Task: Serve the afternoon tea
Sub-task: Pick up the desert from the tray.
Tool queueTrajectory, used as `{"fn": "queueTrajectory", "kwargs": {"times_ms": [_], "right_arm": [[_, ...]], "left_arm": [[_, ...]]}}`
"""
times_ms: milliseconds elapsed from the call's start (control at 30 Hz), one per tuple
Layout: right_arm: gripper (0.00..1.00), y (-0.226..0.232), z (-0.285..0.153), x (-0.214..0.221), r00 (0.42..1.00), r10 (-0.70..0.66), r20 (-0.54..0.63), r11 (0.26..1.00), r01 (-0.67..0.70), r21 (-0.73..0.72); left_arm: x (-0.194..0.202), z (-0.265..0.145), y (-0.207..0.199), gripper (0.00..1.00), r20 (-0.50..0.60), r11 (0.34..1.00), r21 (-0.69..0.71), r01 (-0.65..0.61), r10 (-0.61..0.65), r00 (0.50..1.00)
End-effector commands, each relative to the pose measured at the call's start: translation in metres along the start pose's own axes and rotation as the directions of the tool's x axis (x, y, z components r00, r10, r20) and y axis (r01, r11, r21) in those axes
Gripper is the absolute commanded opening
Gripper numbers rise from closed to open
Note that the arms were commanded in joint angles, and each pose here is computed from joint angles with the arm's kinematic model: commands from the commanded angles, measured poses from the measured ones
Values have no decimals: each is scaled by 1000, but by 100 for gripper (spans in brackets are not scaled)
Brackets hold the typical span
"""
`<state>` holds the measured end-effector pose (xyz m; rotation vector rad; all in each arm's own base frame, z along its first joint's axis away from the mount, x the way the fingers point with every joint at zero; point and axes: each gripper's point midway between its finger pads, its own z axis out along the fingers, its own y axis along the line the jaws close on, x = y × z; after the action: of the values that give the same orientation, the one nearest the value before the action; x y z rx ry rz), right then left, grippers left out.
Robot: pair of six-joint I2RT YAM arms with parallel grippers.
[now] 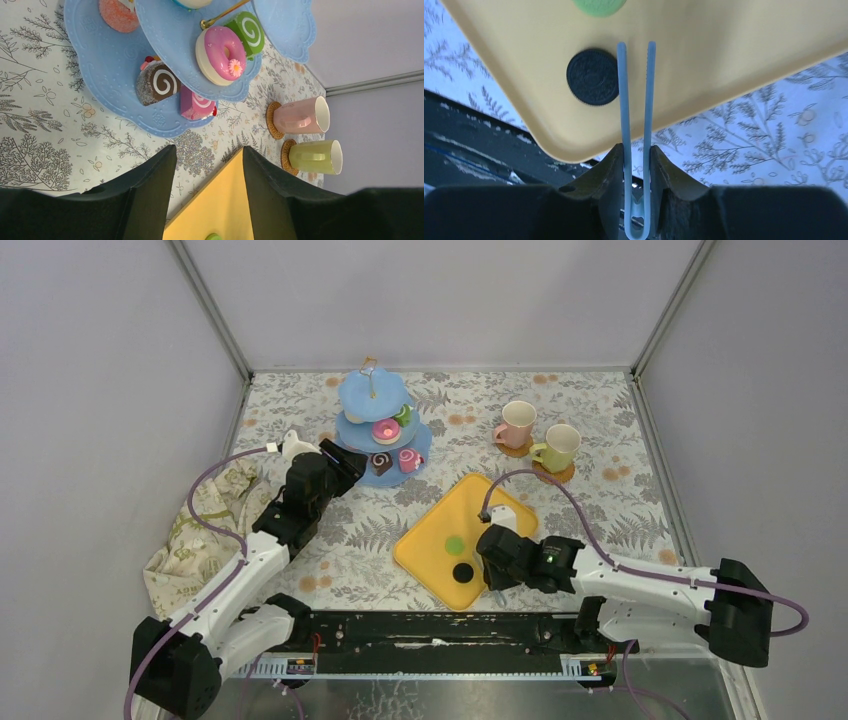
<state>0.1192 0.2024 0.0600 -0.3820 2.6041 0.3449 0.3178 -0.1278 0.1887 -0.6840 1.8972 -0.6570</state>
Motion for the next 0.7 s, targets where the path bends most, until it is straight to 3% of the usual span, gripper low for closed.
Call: {"fn": "queueTrajectory", "kwargs": {"times_ms": [0, 667], "right_arm": [[30, 18, -5, 20, 999, -5, -43, 998, 2, -69], [35, 37, -6, 61, 990, -39, -137, 998, 31, -60]], "left_arm": [[-11, -3, -12, 59, 37, 999, 31, -12, 10, 999], [-7, -5, -12, 59, 31, 999, 40, 5, -7, 999]]}}
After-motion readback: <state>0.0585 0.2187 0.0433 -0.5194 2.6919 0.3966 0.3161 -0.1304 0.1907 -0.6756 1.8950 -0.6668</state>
